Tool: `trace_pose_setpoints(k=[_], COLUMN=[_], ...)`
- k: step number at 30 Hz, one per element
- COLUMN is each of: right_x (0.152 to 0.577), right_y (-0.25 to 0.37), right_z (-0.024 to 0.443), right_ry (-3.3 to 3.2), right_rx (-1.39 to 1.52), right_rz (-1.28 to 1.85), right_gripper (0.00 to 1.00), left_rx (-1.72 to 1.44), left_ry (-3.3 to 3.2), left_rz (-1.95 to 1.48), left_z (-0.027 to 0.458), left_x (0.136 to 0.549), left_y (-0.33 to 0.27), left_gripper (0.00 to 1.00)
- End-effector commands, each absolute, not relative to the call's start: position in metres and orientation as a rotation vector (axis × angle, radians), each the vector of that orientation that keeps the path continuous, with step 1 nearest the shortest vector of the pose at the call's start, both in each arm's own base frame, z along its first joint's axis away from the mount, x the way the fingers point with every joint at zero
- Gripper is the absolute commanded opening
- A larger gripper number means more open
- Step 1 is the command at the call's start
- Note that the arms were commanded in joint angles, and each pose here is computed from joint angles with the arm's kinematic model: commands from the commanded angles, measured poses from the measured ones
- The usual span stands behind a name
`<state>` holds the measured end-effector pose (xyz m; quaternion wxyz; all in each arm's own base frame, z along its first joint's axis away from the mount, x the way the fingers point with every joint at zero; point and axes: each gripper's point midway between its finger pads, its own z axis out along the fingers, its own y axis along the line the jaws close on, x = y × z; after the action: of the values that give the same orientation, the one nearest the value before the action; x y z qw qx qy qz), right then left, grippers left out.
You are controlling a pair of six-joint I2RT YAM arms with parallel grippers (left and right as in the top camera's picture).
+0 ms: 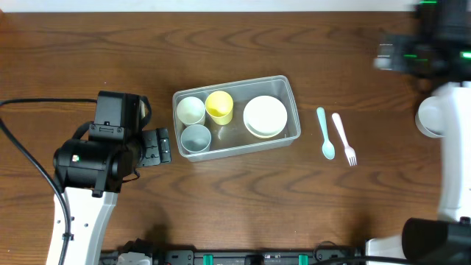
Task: Pack container
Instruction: 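Move the right gripper to the light-blue bowl and grasp its rim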
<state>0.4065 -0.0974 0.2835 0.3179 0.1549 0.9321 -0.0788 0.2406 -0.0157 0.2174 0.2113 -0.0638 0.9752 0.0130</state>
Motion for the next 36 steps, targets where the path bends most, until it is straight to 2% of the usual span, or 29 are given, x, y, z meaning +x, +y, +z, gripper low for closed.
trace_pose_setpoints(k=[1,8,16,23,26,27,28,30,32,36], right_x=[0.396,0.388,0.389,0.391,0.389,0.388,0.389,0.388,0.388,0.386], right_y=[-0.154,-0.220,-0.219,-0.205,-0.204,-0.204,-0.204,-0.203,-0.202,-0.200], right_z=[0.253,0.174,0.082,0.037,0.029,0.028,0.027,0.027,0.027,0.024], right_ry=[2.506,2.658,2.873,2.981,3.003,3.005,3.006,3.006,3.012,3.023], right_rx=[0.600,0.774,0.817,0.800,0.804,0.805,0.805,0.804,0.800,0.799], right_rz=[-0.250,-0.242,-0.189,-0.127,-0.121,-0.120,-0.119,-0.118,-0.118,-0.115], right_gripper=[0.90,0.90,0.88,0.88,0.81,0.74,0.61,0.48,0.45,0.44], left_rx=[-0.204,-0.204,-0.204,-0.204,-0.204,-0.204,-0.204,-0.204,-0.204,-0.204], left_ry=[2.717,2.717,2.717,2.717,2.717,2.717,2.717,2.717,2.717,2.717], left_rz=[0.044,0.044,0.044,0.044,0.044,0.044,0.044,0.044,0.044,0.044], left_z=[0.215,0.215,0.215,0.215,0.215,0.215,0.215,0.215,0.215,0.215], left_x=[0.240,0.240,0.240,0.240,0.240,0.240,0.240,0.240,0.240,0.240], left_y=[-0.013,-0.013,-0.013,-0.013,-0.013,-0.013,-0.013,-0.013,-0.013,-0.013], left_gripper=[0.91,0.91,0.91,0.91,0.91,0.91,0.91,0.91,0.91,0.91])
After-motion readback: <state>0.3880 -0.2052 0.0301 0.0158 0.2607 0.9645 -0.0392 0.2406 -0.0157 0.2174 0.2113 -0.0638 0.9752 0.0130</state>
